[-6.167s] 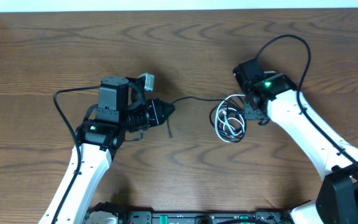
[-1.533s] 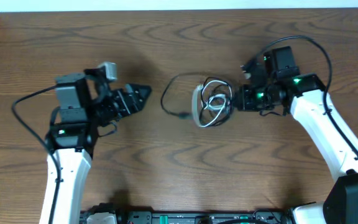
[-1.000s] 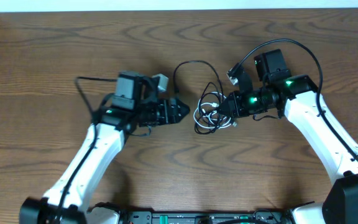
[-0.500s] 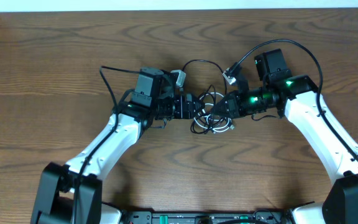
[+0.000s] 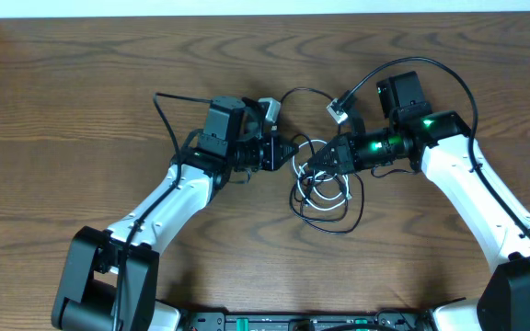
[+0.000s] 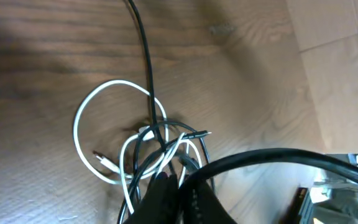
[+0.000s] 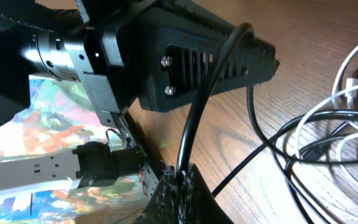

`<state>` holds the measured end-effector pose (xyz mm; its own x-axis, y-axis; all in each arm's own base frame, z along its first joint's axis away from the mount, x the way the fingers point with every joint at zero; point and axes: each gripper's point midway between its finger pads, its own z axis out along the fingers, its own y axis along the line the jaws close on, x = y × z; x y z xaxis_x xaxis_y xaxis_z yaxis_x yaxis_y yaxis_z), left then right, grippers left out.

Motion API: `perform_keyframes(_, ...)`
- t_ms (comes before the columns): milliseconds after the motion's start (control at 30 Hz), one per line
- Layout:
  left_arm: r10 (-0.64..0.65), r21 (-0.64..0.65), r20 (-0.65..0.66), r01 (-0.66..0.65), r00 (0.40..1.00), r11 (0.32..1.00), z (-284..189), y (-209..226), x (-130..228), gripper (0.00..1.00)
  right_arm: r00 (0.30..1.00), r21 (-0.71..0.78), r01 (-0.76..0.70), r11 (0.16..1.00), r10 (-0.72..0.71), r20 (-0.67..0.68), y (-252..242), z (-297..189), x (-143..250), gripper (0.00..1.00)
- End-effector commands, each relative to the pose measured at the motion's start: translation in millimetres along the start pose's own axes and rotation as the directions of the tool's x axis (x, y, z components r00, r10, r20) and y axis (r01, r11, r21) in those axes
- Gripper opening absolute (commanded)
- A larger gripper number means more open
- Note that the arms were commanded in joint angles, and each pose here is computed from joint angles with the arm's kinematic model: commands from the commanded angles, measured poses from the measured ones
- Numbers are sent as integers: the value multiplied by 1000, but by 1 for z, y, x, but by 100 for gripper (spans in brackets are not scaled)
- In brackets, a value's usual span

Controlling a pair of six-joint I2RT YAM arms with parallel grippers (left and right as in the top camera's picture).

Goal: Untangle cables

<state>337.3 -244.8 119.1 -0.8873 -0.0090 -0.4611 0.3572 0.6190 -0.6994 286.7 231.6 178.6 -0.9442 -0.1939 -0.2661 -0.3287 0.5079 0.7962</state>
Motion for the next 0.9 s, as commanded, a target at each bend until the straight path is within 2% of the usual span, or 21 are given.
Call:
perform_keyframes(0,-1,14,-5,1,1000,1000,-1,-1,1,8,1000,52,11,999,-11,0,-8,0,1,1)
perform_keyframes(67,2,20,13,-2,1000,1000,-7,-3,-4,8,1000,194,-6,981,5,8,-33,-3,1,4)
perform_keyframes(100,6,30,28,-7,1000,1000,-13,-6,-9,7,1000,302,-26,953,22,17,-51,-8,2,13)
perform_keyframes(133,11,38,48,-13,999,999,-21,-9,-14,8,998,424,-67,903,56,37,-73,-16,3,23)
perform_keyframes(200,24,42,99,-29,995,999,-40,-17,-27,8,986,615,-167,771,128,108,-107,-38,6,37)
perform_keyframes(267,52,44,158,-59,986,997,-62,-30,-39,8,976,714,-218,666,145,162,-126,-55,7,47)
perform_keyframes(367,107,47,266,-123,958,991,-101,-56,-55,7,976,742,-219,634,128,178,-131,-61,4,58)
perform_keyframes(500,144,53,418,-182,897,982,-154,-92,-71,7,976,731,-215,647,119,182,-129,-58,1,62)
perform_keyframes(600,156,85,514,-231,844,969,-186,-123,-78,8,979,692,-198,694,113,168,-120,-47,-1,65)
perform_keyframes(700,135,136,580,-259,803,956,-211,-151,-80,8,985,669,-165,724,86,150,-109,-35,-4,66)
perform_keyframes(867,99,192,613,-270,784,944,-225,-168,-83,7,991,656,-107,747,25,132,-98,-18,-9,70)
